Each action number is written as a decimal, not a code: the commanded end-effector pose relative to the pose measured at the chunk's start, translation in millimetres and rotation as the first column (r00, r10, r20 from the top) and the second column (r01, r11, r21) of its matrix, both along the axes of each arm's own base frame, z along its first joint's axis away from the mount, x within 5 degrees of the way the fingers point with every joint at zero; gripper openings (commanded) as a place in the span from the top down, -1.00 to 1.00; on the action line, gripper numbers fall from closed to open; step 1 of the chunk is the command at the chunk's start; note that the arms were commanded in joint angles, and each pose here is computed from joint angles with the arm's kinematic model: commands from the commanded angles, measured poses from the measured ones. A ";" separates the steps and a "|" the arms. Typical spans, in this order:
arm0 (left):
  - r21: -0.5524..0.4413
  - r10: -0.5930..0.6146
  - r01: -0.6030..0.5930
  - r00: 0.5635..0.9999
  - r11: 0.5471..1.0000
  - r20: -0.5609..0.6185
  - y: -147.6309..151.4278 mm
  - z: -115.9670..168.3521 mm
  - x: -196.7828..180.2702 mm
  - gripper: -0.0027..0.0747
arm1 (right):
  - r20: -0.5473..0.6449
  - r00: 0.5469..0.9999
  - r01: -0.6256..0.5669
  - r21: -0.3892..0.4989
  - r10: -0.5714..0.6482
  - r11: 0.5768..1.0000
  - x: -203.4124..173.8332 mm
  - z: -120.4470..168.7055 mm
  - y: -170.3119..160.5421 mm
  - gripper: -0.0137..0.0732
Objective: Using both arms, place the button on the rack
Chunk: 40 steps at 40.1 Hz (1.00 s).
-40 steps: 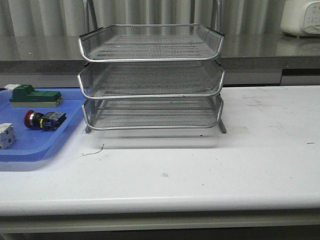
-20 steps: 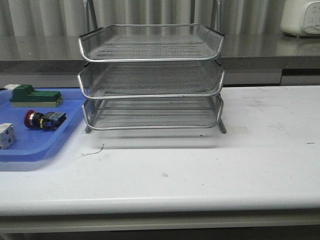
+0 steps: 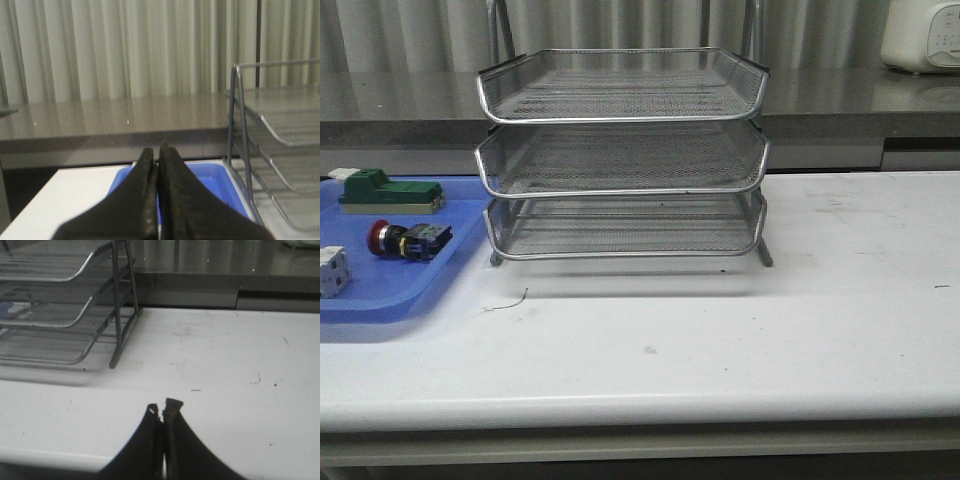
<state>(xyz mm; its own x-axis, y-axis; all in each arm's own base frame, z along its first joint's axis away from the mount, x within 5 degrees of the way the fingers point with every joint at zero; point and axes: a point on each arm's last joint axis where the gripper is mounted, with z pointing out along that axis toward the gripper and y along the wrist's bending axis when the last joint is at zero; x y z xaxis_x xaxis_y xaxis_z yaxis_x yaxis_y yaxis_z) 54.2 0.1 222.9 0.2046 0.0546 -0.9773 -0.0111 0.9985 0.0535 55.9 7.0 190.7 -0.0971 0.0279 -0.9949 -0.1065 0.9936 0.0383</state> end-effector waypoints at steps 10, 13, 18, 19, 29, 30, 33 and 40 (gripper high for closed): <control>-0.014 0.001 0.003 0.959 1.000 0.283 0.3 92.0 -24.7 0.98 | 0.350 0.936 0.014 0.031 -0.024 0.999 -21.7 101.2 -3.2 0.83; 0.011 0.002 -0.004 0.984 1.000 0.181 -0.1 104.0 -18.6 0.98 | 0.302 0.953 0.006 0.023 -0.013 1.000 -19.7 117.9 -2.2 0.83; 0.054 0.013 -0.013 1.000 0.998 -0.008 0.1 115.3 4.0 0.98 | 0.151 0.989 -0.006 0.005 0.005 1.000 -1.4 139.5 0.7 0.83; 0.069 0.018 -0.015 0.998 0.998 -0.052 0.3 115.0 10.1 0.98 | 0.114 0.993 -0.009 0.002 0.008 1.000 4.3 141.9 1.4 0.83; 0.097 0.029 -0.007 0.975 0.995 -0.222 0.7 107.6 44.8 0.98 | -0.060 0.998 -0.015 -0.012 0.014 1.000 41.5 143.9 4.8 0.83; 0.096 0.028 -0.007 0.974 0.995 -0.227 0.7 107.1 45.3 0.98 | -0.066 0.998 -0.015 -0.012 0.014 1.000 42.9 143.3 5.0 0.83; 0.096 0.028 -0.007 0.973 0.995 -0.229 0.7 106.9 45.8 0.98 | -0.075 0.997 -0.015 -0.013 0.014 1.000 44.5 142.5 5.1 0.82; 0.096 0.029 -0.006 0.973 0.995 -0.231 0.7 106.7 45.8 0.53 | -0.077 0.997 -0.015 -0.013 0.014 1.000 44.7 142.2 5.1 0.55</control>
